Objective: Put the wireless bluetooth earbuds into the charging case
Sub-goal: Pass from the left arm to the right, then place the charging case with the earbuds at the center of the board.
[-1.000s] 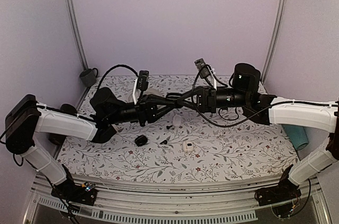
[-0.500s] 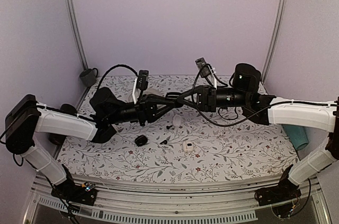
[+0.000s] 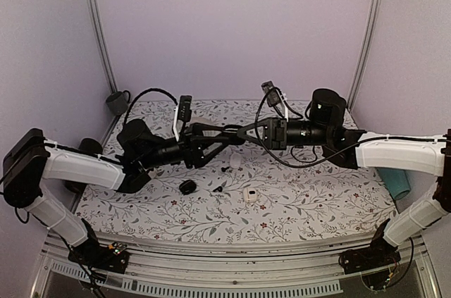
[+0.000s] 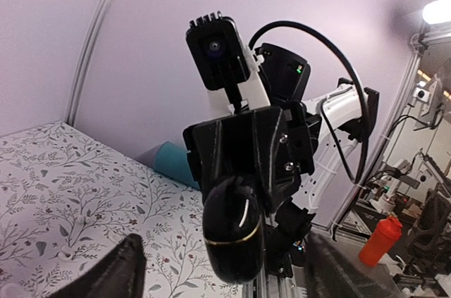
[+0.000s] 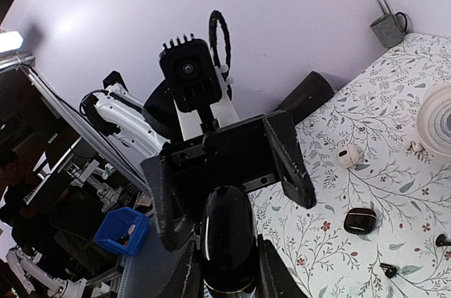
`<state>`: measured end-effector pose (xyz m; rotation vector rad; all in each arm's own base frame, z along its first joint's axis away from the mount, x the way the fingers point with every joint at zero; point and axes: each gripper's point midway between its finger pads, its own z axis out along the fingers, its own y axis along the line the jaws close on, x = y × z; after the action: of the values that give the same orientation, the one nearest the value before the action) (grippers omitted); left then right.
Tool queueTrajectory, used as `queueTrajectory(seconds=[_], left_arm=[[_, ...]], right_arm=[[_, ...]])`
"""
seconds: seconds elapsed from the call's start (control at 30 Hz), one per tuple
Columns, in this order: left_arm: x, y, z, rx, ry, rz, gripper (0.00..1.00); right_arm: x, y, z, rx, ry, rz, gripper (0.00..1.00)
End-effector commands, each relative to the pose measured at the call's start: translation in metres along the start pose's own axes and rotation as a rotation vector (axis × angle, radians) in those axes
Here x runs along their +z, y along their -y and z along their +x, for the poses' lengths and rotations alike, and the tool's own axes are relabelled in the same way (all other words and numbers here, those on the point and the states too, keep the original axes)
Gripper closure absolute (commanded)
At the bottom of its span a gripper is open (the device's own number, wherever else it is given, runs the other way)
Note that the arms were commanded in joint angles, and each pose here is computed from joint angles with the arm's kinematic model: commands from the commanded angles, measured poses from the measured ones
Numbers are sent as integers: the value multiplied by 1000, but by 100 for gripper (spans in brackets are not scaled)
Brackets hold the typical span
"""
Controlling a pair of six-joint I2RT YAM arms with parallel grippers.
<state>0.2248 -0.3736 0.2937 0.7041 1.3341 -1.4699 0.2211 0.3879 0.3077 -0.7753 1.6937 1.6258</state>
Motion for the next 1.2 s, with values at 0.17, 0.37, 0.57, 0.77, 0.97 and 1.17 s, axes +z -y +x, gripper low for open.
queueTrajectory(seconds=[0.17,0.37,0.57,0.77,0.97,1.17], left_arm=[[-17,-22,-5,40,28,-156,4],[-36,-30,-14,58,64,-248,4],[-48,-29,-24,82,66,-294,4],[-55,-25,-31,97,44,-326,4],[-65,-27,-40,99,52,-387,4],[-64,-24,-47,91,35,-386,4]], right_arm=[[-27,35,-21,68,88,92,95],[-52,93,-31,176,132,210,95],[-63,152,-36,240,150,314,94],[-105,237,-36,352,207,459,94],[-152,314,-26,503,261,583,93],[-192,375,-21,604,317,685,92]])
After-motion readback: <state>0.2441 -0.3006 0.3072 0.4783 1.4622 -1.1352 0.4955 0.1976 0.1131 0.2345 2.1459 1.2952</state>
